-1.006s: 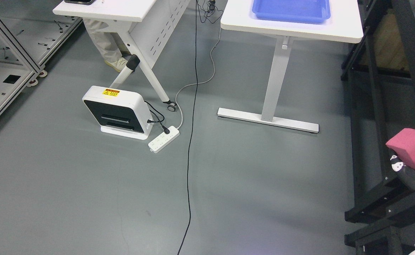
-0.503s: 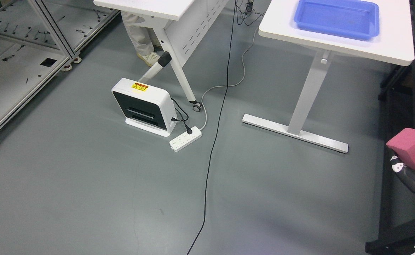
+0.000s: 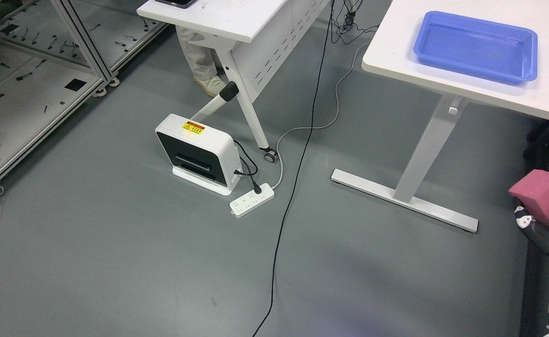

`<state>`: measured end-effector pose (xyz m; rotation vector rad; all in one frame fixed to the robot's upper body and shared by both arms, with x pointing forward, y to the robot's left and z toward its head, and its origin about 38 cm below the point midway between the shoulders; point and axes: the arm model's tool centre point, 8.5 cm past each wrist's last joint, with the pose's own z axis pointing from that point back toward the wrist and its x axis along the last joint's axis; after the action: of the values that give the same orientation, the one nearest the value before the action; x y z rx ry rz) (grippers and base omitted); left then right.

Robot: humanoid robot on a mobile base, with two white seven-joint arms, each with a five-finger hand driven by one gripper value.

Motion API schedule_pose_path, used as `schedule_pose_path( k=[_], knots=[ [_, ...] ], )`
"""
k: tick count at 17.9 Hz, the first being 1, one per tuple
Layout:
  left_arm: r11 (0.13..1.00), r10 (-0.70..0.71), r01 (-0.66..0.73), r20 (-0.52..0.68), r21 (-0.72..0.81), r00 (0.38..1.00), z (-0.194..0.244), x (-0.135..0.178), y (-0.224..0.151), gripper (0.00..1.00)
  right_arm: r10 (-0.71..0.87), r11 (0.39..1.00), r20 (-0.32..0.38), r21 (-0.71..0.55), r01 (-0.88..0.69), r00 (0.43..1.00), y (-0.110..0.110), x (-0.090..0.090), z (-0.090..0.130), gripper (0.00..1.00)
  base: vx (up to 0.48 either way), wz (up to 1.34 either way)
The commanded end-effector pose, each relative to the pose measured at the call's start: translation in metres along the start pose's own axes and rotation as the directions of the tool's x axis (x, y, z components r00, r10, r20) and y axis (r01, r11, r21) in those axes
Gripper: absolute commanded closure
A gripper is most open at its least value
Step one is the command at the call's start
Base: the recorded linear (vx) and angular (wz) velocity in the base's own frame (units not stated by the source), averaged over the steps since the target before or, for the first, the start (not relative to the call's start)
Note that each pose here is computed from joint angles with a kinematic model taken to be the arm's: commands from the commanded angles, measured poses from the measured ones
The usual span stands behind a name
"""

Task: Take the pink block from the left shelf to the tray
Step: 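Turn and drive toward the white table carrying the cube in the right hand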

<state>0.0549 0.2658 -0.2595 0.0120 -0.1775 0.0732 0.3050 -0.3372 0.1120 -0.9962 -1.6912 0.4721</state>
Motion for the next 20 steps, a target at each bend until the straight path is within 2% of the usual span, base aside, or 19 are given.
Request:
schedule_pose_path(
  k=[1, 13, 20],
  knots=[
    [1.000, 0.004, -0.004, 0.019, 0.018, 1.000, 0.000, 0.007, 0.011, 0.00, 0.015, 1.000, 0.010, 0.011, -0.015, 1.000, -0.002, -0.001, -0.001, 0.98, 0.274, -0.06],
    [1.000, 0.004, -0.004, 0.019, 0.018, 1.000, 0.000, 0.007, 0.011, 0.00, 0.014, 1.000, 0.011, 0.016, -0.014, 1.000, -0.002, -0.001, -0.001, 0.98, 0.346, -0.10],
    [1.000, 0.004, -0.004, 0.019, 0.018, 1.000, 0.000, 0.007, 0.011, 0.00, 0.000, 0.999, 0.024, 0.050, -0.001, 1.000, 0.009, 0.005, 0.001, 0.98, 0.313, 0.04]
  ],
)
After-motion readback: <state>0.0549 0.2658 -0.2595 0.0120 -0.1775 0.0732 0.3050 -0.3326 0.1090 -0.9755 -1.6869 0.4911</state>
